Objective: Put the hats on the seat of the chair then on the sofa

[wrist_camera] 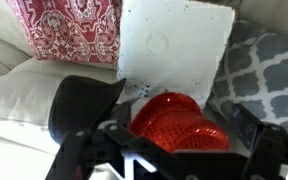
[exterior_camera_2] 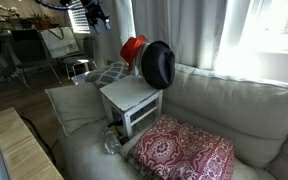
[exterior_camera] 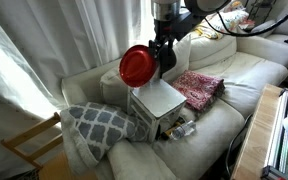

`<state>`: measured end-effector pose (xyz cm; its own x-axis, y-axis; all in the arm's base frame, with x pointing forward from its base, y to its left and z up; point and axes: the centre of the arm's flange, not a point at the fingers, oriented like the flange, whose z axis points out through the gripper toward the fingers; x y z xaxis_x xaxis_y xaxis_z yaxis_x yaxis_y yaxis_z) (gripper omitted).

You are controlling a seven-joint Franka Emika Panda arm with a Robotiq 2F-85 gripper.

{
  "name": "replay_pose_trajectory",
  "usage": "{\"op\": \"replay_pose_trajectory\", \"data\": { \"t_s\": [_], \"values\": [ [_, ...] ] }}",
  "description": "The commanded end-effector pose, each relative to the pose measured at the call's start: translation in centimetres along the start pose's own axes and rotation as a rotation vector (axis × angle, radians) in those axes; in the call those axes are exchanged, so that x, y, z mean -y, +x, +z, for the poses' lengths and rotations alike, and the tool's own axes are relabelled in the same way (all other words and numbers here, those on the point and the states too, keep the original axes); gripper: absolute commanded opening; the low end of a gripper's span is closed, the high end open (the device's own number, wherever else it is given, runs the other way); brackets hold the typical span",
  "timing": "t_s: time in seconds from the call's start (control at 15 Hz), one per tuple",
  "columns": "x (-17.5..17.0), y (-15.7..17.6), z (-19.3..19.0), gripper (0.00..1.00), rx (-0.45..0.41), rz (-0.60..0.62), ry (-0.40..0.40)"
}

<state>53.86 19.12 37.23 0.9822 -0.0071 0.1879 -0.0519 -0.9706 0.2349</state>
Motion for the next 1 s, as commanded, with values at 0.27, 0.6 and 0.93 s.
{"op": "replay_pose_trajectory", "data": {
  "t_s": [0.27, 0.6, 0.93],
  "values": [
    [4.3, 8.0, 6.8, 1.0, -0.064, 0.064, -0.141],
    [4.7, 10.7, 8.1, 1.0, -0.092, 0.085, -0.176],
    [3.6, 12.4, 9.0, 0.89, -0.097, 0.12, -0.206]
  ]
}}
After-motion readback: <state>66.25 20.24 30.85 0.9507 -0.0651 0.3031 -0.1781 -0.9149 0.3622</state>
